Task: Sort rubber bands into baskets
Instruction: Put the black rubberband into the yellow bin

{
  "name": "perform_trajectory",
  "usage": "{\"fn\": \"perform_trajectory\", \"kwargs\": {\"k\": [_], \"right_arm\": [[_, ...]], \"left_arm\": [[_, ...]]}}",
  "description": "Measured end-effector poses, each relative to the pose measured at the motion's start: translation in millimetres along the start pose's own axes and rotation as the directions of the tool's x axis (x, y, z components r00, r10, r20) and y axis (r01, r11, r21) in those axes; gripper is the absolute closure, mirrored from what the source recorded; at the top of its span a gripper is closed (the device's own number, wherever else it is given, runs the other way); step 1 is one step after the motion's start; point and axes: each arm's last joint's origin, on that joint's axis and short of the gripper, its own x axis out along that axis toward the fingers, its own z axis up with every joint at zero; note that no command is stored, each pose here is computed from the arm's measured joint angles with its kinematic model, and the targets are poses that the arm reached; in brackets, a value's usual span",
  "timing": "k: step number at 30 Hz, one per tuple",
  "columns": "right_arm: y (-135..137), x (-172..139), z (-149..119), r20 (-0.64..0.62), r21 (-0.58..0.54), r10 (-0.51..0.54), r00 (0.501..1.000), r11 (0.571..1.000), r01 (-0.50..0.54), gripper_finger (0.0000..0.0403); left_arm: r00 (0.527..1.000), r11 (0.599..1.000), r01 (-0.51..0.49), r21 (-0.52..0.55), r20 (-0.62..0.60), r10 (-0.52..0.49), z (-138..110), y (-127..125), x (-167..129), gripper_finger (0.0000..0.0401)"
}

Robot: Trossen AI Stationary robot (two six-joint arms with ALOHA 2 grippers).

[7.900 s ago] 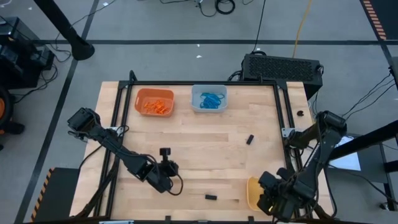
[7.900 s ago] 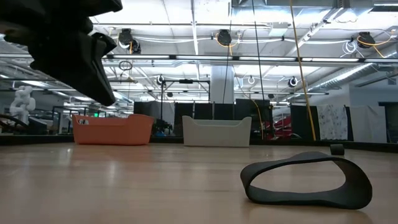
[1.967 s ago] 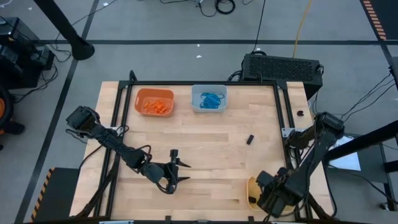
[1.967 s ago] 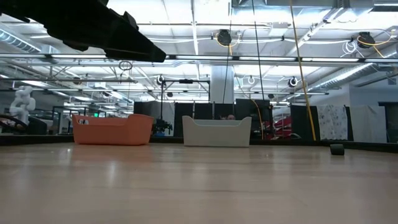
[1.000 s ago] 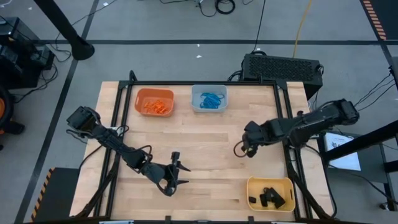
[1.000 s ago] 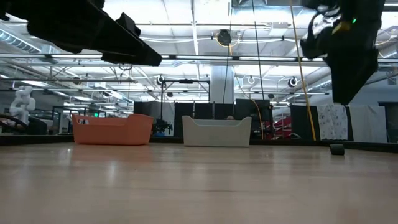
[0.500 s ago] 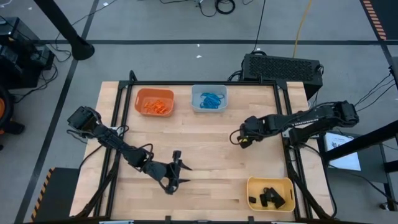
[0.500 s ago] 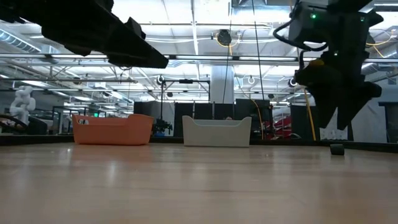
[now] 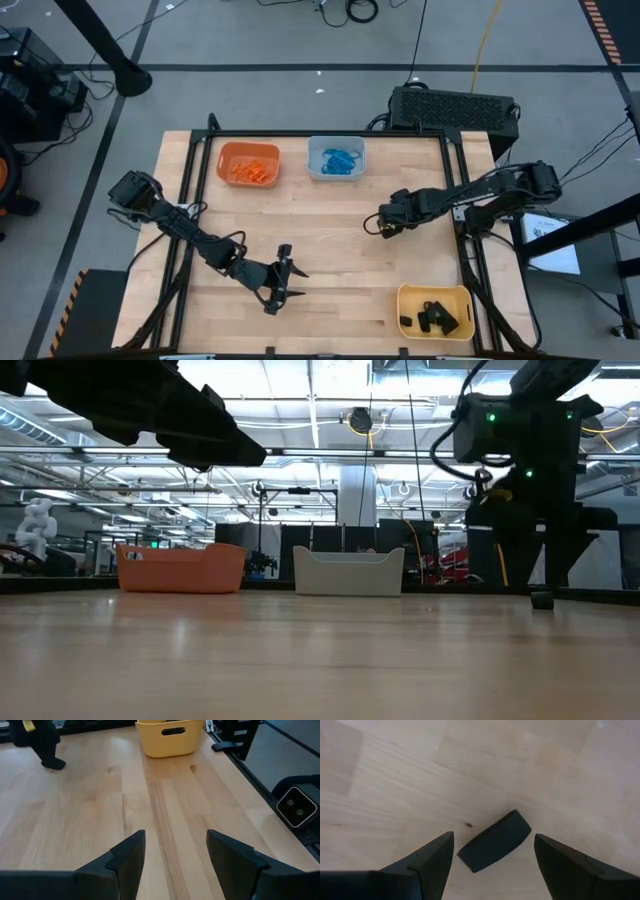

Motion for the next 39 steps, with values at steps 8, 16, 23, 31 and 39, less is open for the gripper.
{"fn": "perform_trajectory", "kwargs": {"k": [8, 16, 23, 31, 39], "right_arm": [[5.7, 16.1, -0.9, -0.092, -0.091, -0.034, 0.995, 0.996, 0.025, 0.0135], [6.9, 15.9, -0.4, -0.088, -0.122, -0.021, 0.996, 0.993, 0.01, 0.0211], [0.6, 15.6, -1.4, -0.104, -0.156, -0.084, 0.991, 0.986, 0.067, 0.0388], [-11.5, -1.3, -7.6, -0.171, -0.227, -0.083, 0.982, 0.973, 0.043, 0.0401], [-17.3, -48.6, -36.1, -0.144, -0.147, 0.203, 0.968, 0.963, -0.224, 0.0402]], "left_arm": [[1.0, 1.0, 0.001, 0.004, -0.001, -0.001, -0.1, -0.2, 0.0, 0.0183], [1.0, 1.0, 0.001, 0.003, -0.001, -0.001, -0.1, -0.2, 0.0, 0.0183], [1.0, 1.0, 0.002, 0.002, -0.001, -0.002, -0.1, -0.2, 0.0, 0.0183], [0.999, 0.999, 0.03, 0.028, -0.011, -0.03, -0.9, -0.8, -0.1, 0.0183], [0.997, 0.999, 0.016, -0.028, -0.071, -0.018, 2.9, 1.6, -11.6, 0.0183]]}}
